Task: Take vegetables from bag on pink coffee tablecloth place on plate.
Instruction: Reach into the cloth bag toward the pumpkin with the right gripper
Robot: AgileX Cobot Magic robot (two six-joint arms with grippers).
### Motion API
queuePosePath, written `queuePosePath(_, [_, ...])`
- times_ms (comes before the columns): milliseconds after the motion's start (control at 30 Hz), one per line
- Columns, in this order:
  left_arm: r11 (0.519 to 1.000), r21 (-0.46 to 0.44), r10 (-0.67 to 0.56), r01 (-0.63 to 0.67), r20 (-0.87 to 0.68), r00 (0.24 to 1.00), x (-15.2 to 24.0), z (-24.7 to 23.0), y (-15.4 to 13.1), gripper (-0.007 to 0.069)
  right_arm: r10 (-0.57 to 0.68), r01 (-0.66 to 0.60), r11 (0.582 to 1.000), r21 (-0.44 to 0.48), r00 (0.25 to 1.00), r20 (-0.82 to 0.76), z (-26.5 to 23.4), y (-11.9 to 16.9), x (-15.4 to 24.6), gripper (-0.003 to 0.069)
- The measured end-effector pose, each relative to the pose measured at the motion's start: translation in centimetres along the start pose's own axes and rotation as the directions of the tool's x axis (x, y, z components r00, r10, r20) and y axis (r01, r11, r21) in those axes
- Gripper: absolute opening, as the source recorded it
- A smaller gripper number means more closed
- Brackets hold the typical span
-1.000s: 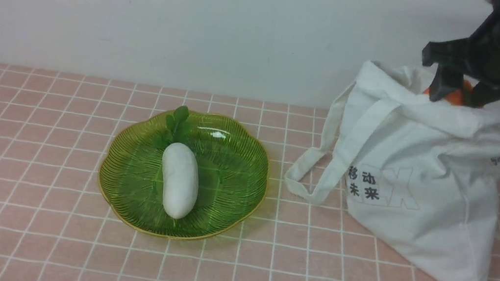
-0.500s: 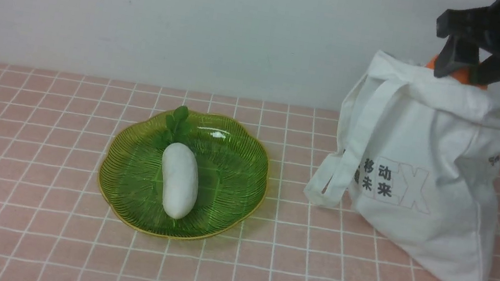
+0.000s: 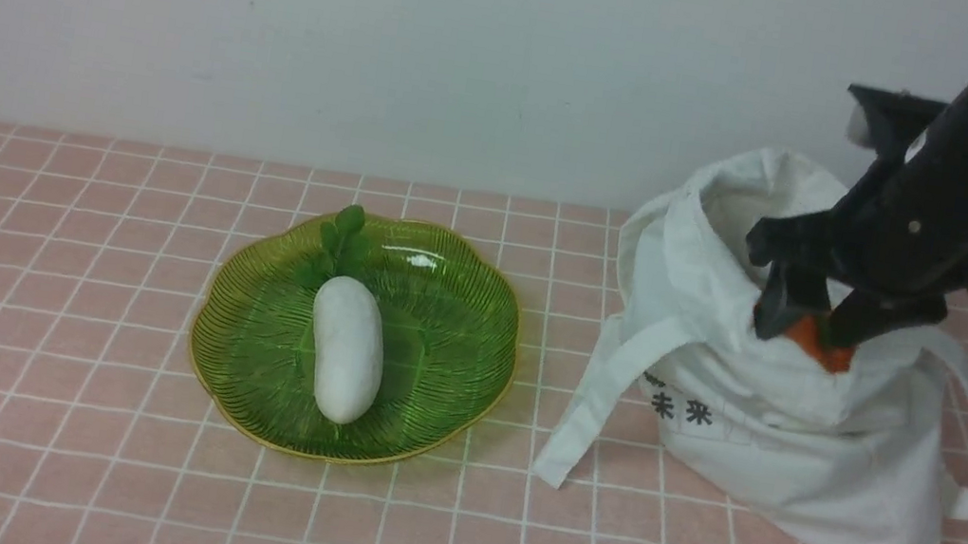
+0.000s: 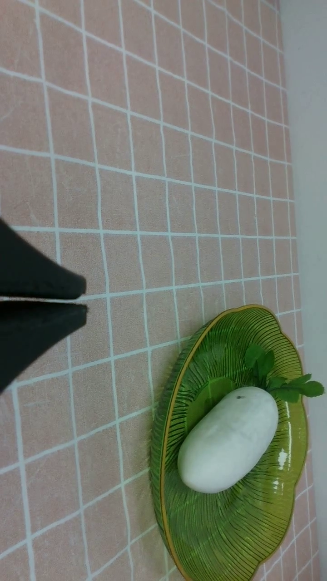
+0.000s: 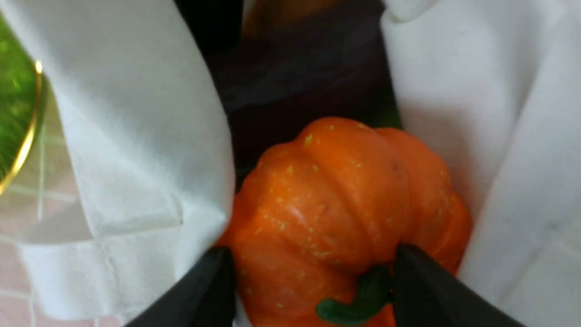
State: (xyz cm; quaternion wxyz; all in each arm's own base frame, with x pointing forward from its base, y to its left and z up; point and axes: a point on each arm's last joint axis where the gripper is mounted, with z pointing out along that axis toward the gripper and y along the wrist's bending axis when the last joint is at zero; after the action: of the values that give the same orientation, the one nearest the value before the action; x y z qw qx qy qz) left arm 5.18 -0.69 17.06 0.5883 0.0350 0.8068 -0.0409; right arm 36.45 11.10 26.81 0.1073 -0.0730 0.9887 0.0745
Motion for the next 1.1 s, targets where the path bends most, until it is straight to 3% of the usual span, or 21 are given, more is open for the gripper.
queuePosePath(367, [1.0,0.0,0.0,0.0,0.0,1.0,0.0,0.0,0.0,-0.0006,-0.093,0.094,0.994,0.052,0.995,-0.019,0.6,2.0,1.0,0.0412])
queuePosePath(533, [1.0,0.0,0.0,0.0,0.0,1.0,0.0,0.0,0.0,-0.0006,-0.069,0.07,0.998,0.0,0.997,-0.014,0.0,2.4,1.3,0.0414])
queuePosePath(767, [1.0,0.0,0.0,0.0,0.0,1.0,0.0,0.0,0.0,-0.0006,-0.075,0.08,0.996,-0.037,0.991,0.112,-5.8,2.8,2.8,0.0587])
queuePosePath(1100, [1.0,0.0,0.0,0.0,0.0,1.0,0.0,0.0,0.0,-0.0006,0.101,-0.095,0.994,-0.047,0.983,0.153,-5.4,1.7,1.8,0.0576])
